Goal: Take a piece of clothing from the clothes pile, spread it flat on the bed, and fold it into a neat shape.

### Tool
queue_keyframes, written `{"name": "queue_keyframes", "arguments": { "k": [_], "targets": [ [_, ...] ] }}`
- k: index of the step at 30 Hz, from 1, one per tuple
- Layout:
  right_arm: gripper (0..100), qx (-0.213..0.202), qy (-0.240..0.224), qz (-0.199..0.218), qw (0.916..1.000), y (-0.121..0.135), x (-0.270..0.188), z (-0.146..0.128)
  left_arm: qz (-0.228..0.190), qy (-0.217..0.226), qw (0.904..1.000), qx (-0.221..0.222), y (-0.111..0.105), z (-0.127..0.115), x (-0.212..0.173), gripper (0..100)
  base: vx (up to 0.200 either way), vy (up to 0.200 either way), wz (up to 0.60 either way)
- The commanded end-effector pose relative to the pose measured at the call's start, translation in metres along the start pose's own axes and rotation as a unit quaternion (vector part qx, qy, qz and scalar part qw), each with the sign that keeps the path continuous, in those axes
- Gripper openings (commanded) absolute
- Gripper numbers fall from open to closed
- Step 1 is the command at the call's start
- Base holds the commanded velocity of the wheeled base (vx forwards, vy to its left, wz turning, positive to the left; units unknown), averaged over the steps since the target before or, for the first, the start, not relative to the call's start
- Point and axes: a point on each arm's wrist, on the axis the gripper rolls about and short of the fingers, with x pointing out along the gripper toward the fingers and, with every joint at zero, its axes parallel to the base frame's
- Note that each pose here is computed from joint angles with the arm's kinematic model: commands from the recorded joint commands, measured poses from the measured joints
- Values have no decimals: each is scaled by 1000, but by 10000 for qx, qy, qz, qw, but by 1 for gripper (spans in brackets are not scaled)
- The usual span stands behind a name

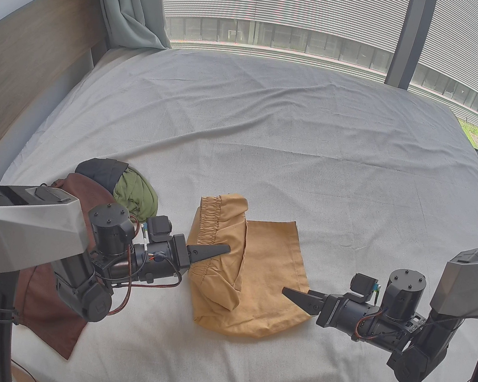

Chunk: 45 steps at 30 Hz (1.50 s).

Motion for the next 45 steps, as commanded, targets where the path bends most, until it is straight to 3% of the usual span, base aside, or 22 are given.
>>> {"name": "queue_keyframes", "arguments": {
  "k": [1,8,17,37,38,45],
  "targets": [
    [100,3,2,-2,10000,0,0,0,-27,79,9999,-88,4,-5,7,0,0,0,0],
    [100,-7,-12,15,10000,0,1,1,-26,278,9994,-216,14,-21,22,0,0,0,0],
    [100,-16,-41,24,10000,0,2,2,98,161,9996,-227,27,-29,36,0,0,0,0],
    [100,-12,-24,23,10000,0,3,1,111,227,9993,-263,30,-35,41,0,0,0,0],
    [100,-16,-41,24,10000,-1,3,2,106,224,9994,-259,30,-35,41,100,0,0,0],
    [100,-15,-31,27,10000,0,3,1,92,213,9994,-244,30,-35,42,100,0,0,0]
  ]
}}
